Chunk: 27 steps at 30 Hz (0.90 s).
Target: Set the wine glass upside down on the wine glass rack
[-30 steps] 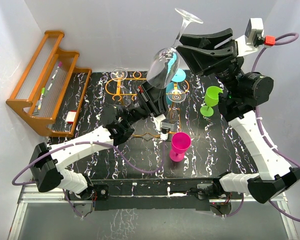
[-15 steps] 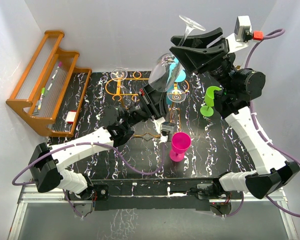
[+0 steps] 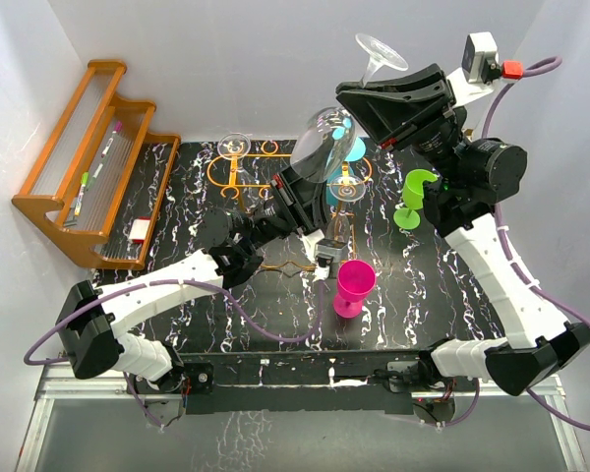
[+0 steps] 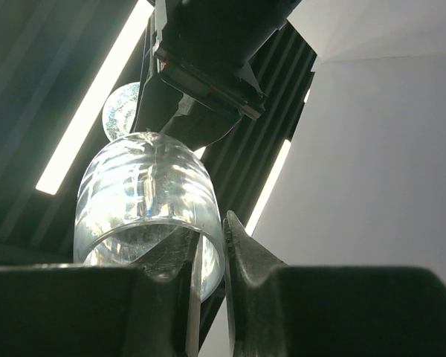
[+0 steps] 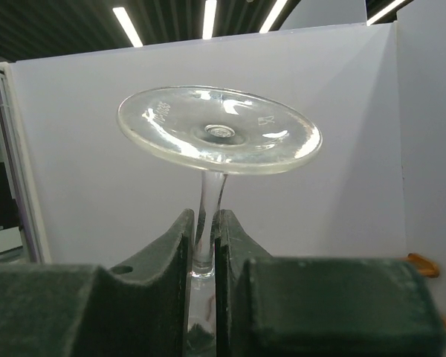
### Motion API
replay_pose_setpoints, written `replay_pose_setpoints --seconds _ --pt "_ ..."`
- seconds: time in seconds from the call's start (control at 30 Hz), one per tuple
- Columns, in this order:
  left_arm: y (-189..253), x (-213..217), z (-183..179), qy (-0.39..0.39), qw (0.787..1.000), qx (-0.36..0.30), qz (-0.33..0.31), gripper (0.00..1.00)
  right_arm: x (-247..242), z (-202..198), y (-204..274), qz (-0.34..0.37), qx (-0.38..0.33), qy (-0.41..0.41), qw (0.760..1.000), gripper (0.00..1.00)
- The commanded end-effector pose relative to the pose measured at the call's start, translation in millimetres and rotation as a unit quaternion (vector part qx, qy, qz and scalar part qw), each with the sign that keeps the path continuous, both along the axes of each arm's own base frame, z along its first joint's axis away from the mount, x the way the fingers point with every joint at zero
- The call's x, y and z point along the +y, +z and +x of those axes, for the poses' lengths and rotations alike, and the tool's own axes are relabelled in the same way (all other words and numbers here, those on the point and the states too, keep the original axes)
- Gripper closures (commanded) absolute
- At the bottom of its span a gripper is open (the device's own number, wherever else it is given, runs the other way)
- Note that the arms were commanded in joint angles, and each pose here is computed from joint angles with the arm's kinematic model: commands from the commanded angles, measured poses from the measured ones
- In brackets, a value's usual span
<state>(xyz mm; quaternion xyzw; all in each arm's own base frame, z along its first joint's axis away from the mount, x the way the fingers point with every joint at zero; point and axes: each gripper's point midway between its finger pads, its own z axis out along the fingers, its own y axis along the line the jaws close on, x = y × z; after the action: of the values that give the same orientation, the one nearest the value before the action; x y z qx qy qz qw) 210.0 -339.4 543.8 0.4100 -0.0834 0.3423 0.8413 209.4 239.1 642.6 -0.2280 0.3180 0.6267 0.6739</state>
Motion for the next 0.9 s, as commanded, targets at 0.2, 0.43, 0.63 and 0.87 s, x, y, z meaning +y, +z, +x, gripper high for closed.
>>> replay_pose_setpoints --seconds 0.2,0.43,0.63,0.87 --pt "32.5 27.2 -12.8 0.009 0.998 -0.018 -0.051 0.94 -6.9 -13.6 1.6 -0.007 -0.042 -0.025 0.999 0.92" --pt "3.5 24.7 -5.2 0.021 1.000 0.011 -0.020 0.31 -51.3 -27.8 54.4 0.034 -0.081 -0.173 0.981 0.92" --pt "-11.3 42.9 -5.5 0.038 0.998 0.036 -0.018 0.24 -81.3 -66.1 80.2 0.050 -0.112 -0.224 0.967 0.92" --pt "7.8 103.0 23.5 0.117 0.984 0.109 -0.079 0.20 -62.6 -52.0 12.0 -0.045 -0.048 -0.203 0.977 0.92"
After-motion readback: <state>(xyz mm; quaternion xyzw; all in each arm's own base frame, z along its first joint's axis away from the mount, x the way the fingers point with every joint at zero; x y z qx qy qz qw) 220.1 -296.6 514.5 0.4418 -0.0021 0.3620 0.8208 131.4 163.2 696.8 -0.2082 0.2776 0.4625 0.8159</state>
